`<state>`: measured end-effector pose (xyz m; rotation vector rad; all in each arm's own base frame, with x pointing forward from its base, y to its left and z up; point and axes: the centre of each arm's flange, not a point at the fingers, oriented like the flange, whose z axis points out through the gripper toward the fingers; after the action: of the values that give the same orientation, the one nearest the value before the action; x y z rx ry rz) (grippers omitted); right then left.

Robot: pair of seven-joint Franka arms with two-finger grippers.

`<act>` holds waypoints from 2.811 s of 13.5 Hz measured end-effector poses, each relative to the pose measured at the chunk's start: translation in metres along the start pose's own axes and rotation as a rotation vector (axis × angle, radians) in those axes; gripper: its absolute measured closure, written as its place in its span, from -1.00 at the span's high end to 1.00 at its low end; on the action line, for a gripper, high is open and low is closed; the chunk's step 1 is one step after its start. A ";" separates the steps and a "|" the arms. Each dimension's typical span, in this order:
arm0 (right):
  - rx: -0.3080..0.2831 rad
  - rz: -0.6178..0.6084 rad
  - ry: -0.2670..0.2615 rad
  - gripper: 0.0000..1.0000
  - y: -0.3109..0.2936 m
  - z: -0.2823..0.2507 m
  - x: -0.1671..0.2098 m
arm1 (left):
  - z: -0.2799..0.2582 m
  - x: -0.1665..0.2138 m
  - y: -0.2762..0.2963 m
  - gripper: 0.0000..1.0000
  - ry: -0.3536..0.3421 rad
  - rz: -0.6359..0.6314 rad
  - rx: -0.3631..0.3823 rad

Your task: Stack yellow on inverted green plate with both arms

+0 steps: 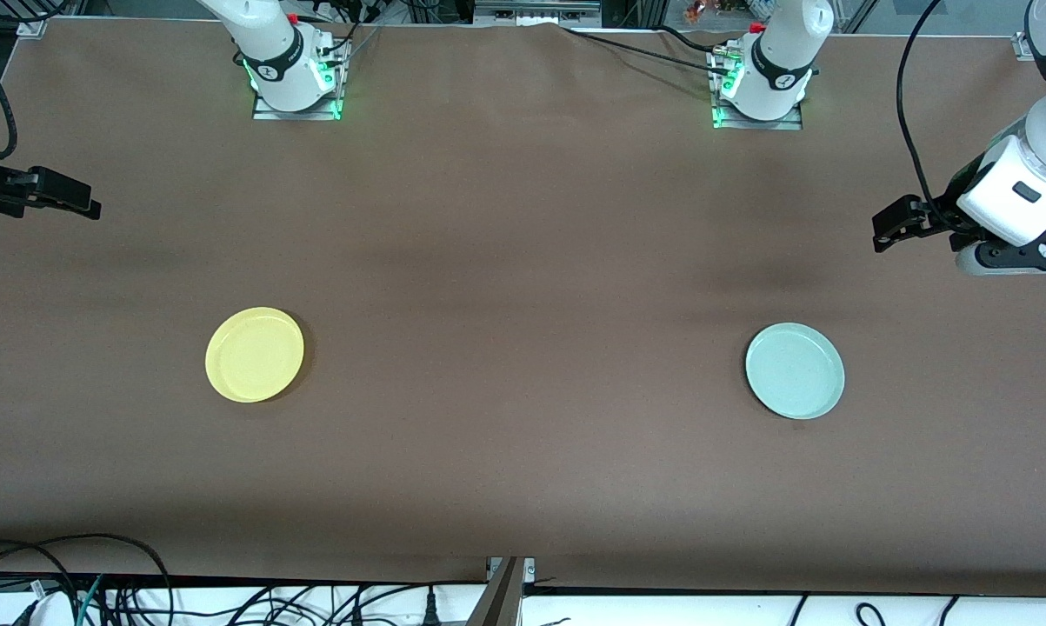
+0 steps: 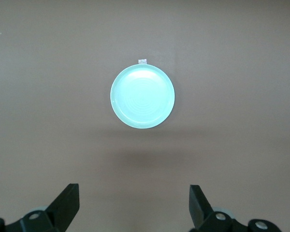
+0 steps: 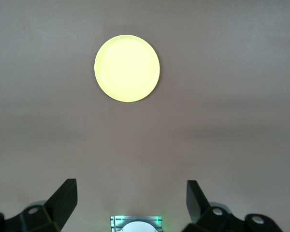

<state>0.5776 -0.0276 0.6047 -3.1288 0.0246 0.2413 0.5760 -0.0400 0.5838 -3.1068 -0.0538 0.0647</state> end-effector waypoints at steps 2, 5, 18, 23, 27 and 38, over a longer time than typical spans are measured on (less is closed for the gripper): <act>0.000 0.000 0.000 1.00 0.000 0.000 0.000 | 0.000 0.000 0.000 1.00 0.000 0.000 0.000; 0.000 0.000 0.000 1.00 0.000 0.000 0.000 | 0.000 0.000 0.001 1.00 0.000 0.002 0.000; 0.000 0.000 0.000 1.00 0.000 0.000 0.000 | 0.000 0.000 0.004 1.00 0.000 0.007 0.000; 0.000 0.000 0.000 1.00 0.000 0.000 0.000 | 0.000 -0.001 0.005 1.00 -0.001 -0.006 0.000; 0.000 0.000 0.000 1.00 0.000 0.000 0.000 | 0.002 -0.004 0.011 1.00 -0.025 -0.014 0.003; 0.000 0.000 0.000 1.00 0.000 0.000 0.000 | 0.002 -0.004 0.011 1.00 -0.028 -0.016 0.004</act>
<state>0.5776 -0.0277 0.6046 -3.1286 0.0249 0.2413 0.5718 -0.0514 0.5820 -3.1014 -0.0791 0.1076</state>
